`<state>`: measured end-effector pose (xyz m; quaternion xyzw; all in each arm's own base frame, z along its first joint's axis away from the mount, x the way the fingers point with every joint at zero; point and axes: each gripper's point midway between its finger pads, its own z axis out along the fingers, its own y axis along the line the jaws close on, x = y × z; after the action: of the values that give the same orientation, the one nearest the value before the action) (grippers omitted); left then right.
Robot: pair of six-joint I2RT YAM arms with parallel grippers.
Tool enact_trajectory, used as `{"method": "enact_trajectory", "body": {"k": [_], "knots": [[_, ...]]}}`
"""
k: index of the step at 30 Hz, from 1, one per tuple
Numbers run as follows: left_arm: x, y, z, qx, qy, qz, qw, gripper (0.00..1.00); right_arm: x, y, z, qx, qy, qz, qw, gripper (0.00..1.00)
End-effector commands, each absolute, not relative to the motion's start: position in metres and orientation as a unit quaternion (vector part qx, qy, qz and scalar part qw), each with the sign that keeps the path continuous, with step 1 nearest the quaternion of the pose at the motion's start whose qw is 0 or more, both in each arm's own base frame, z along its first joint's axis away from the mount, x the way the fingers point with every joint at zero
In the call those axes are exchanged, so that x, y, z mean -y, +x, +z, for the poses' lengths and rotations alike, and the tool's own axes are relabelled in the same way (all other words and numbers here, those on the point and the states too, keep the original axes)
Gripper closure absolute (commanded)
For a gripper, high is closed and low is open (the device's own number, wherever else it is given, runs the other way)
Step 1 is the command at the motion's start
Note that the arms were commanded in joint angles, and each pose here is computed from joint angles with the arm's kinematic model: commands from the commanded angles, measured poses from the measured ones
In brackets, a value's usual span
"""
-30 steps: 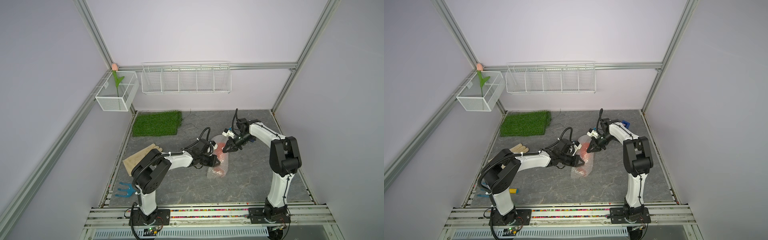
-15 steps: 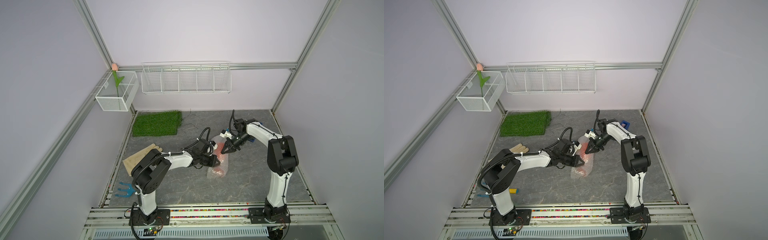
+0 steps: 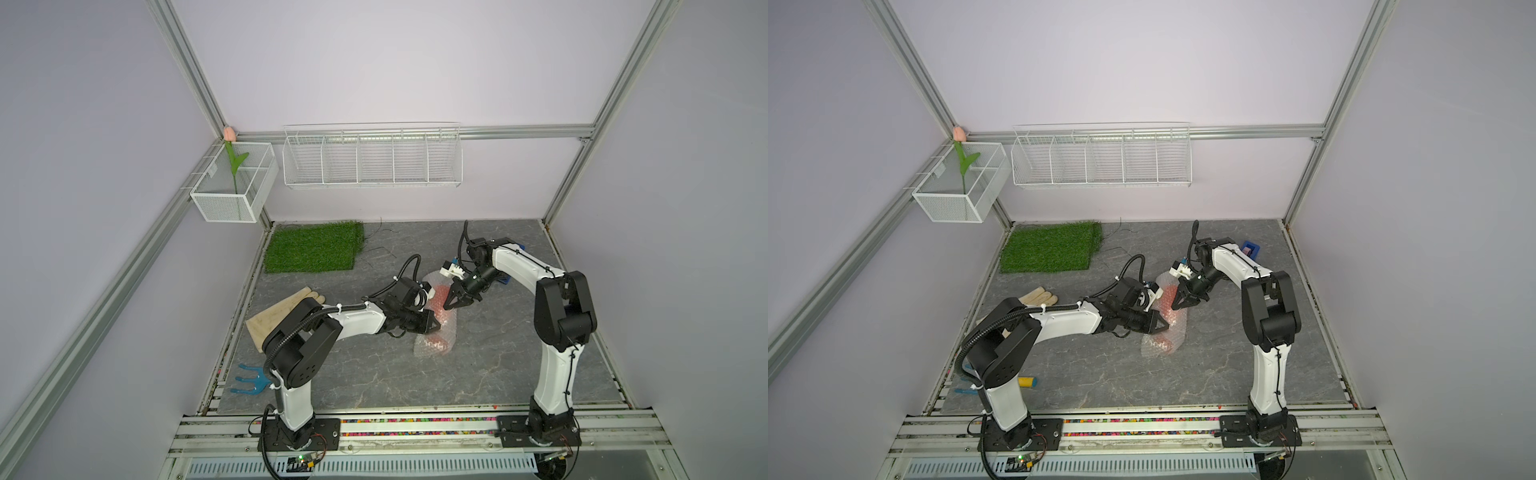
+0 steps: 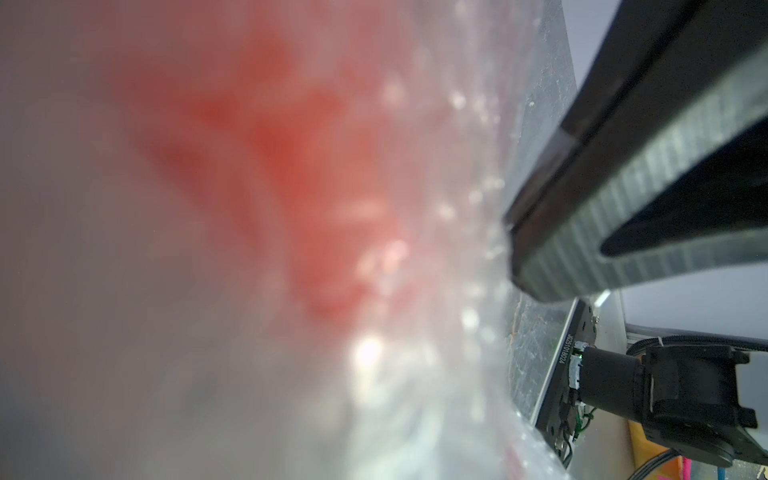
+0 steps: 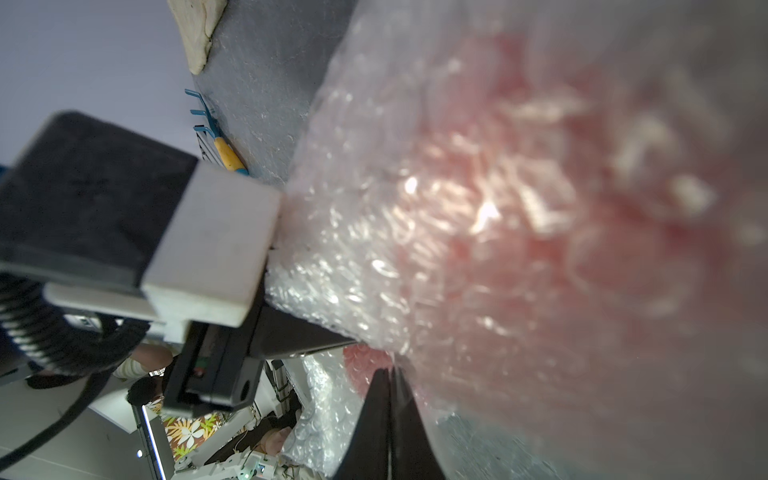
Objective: Wrap wine glasses in bubble wrap
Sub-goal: Stick the tape on the bubble wrap.
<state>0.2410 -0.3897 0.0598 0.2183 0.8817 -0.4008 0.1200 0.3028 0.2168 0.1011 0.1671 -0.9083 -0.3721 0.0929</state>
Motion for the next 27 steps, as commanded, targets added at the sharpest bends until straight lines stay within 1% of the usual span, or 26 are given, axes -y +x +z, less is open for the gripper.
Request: {"method": "enact_trajectory", "body": {"k": [1, 6, 17, 21, 27], "knots": [[0.366, 0.222, 0.026, -0.911, 0.208, -0.351, 0.065, 0.88, -0.21, 0.304, 0.097, 0.914, 0.159, -0.359, 0.103, 0.93], [0.367, 0.222, 0.026, -0.91, 0.208, -0.353, 0.064, 0.88, -0.212, 0.31, 0.095, 0.915, 0.155, -0.359, 0.1, 0.93], [0.367, 0.221, 0.028, -0.91, 0.205, -0.356, 0.064, 0.88, -0.212, 0.318, 0.095, 0.921, 0.152, -0.346, 0.099, 0.89], [0.366, 0.221, 0.028, -0.91, 0.204, -0.356, 0.064, 0.88, -0.211, 0.319, 0.094, 0.923, 0.154, -0.337, 0.101, 0.83], [0.367, 0.22, 0.027, -0.909, 0.202, -0.358, 0.063, 0.88, -0.207, 0.321, 0.096, 0.931, 0.155, -0.317, 0.094, 0.63]]}}
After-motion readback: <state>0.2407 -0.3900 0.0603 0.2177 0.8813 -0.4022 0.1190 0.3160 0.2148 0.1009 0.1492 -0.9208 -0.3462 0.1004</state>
